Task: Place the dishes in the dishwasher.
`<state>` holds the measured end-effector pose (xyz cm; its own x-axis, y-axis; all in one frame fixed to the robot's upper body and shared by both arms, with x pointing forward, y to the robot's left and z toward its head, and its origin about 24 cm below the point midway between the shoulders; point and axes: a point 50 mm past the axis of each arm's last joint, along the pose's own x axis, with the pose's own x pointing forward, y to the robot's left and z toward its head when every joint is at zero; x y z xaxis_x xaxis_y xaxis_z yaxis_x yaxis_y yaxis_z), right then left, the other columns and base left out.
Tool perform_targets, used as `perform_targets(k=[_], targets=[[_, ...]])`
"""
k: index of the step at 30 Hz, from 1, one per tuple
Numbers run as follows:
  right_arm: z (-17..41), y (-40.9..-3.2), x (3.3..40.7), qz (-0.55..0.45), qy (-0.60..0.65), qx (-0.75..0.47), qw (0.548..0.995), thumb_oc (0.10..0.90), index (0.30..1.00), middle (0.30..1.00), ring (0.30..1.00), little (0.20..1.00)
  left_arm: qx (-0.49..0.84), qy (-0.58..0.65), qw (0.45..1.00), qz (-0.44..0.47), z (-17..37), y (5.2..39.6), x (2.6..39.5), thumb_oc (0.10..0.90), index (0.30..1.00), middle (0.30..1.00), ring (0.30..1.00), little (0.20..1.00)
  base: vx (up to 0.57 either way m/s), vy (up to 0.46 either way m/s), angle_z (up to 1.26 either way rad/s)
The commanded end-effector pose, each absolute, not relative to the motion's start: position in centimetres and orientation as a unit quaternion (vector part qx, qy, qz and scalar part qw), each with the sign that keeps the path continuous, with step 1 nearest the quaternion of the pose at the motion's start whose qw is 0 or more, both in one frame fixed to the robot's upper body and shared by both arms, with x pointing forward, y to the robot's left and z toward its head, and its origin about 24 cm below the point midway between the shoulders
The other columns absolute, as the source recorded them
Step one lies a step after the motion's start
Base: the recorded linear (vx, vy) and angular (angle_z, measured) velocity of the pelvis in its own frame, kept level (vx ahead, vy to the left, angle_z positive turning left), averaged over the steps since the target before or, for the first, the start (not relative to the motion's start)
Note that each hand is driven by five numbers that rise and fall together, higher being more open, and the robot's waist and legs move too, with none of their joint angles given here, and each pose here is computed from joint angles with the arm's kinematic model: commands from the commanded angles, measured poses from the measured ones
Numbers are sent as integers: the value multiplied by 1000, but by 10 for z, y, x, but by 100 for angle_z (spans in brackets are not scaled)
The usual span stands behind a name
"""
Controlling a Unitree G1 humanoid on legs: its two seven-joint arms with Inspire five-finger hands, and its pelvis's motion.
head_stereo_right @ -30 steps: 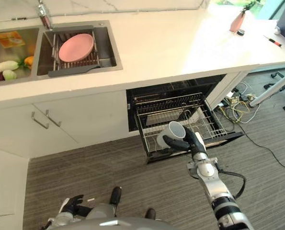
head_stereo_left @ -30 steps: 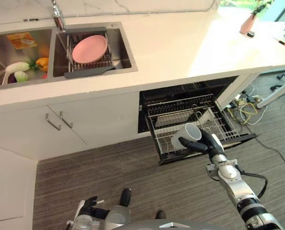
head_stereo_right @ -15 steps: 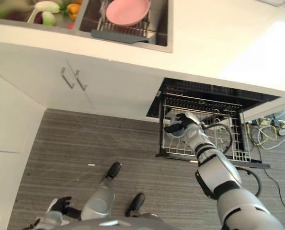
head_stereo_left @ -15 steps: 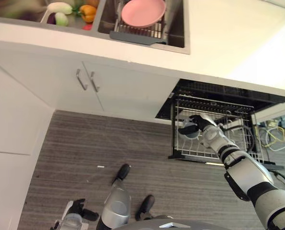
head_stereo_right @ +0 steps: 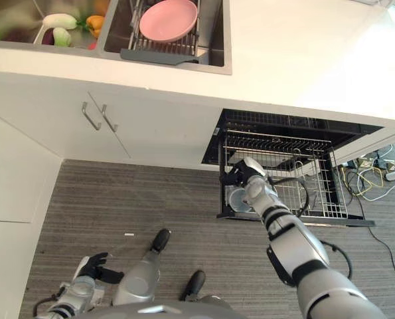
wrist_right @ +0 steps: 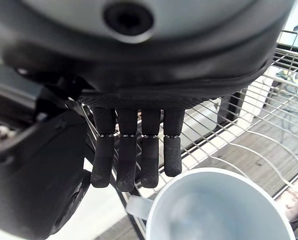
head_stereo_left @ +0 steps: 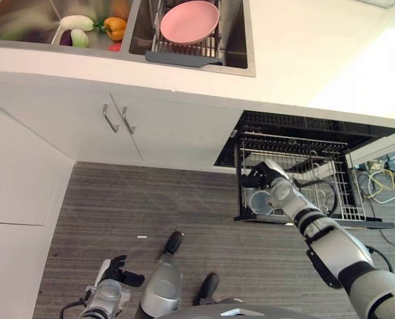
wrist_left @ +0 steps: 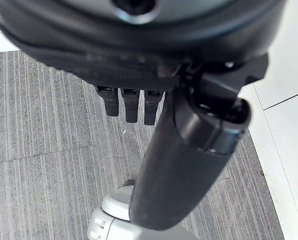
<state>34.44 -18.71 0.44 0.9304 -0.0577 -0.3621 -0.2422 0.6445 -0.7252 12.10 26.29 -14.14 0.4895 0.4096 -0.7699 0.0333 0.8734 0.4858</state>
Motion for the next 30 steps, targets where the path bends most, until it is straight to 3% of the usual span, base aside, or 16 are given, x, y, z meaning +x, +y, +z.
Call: perform_targets(k=[1, 14, 18, 25, 30], targets=[[38, -227, 347, -28, 95, -439, 893, 800, 900, 900, 900, 900, 237, 527, 807, 119, -150, 263, 94, 800, 900, 900, 900, 900, 33, 48, -7], [67, -261, 292, -124, -21, -301, 945, 800, 900, 900, 900, 900, 233, 547, 797, 102, -156, 253, 83, 800, 900, 900, 900, 900, 19, 34, -8], [92, -242, 261, -116, -141, -83, 980, 800, 900, 900, 900, 900, 231, 547, 800, 88, -158, 245, 85, 800, 900, 900, 900, 900, -7, 34, -22], [126, -226, 240, -90, -276, 136, 947, 800, 900, 900, 900, 900, 213, 547, 806, 78, -161, 235, 82, 800, 900, 900, 900, 900, -6, 27, -9], [154, -217, 239, -61, -342, 147, 926, 800, 900, 900, 900, 900, 206, 542, 810, 84, -161, 235, 80, 800, 900, 900, 900, 900, -10, -20, 2]])
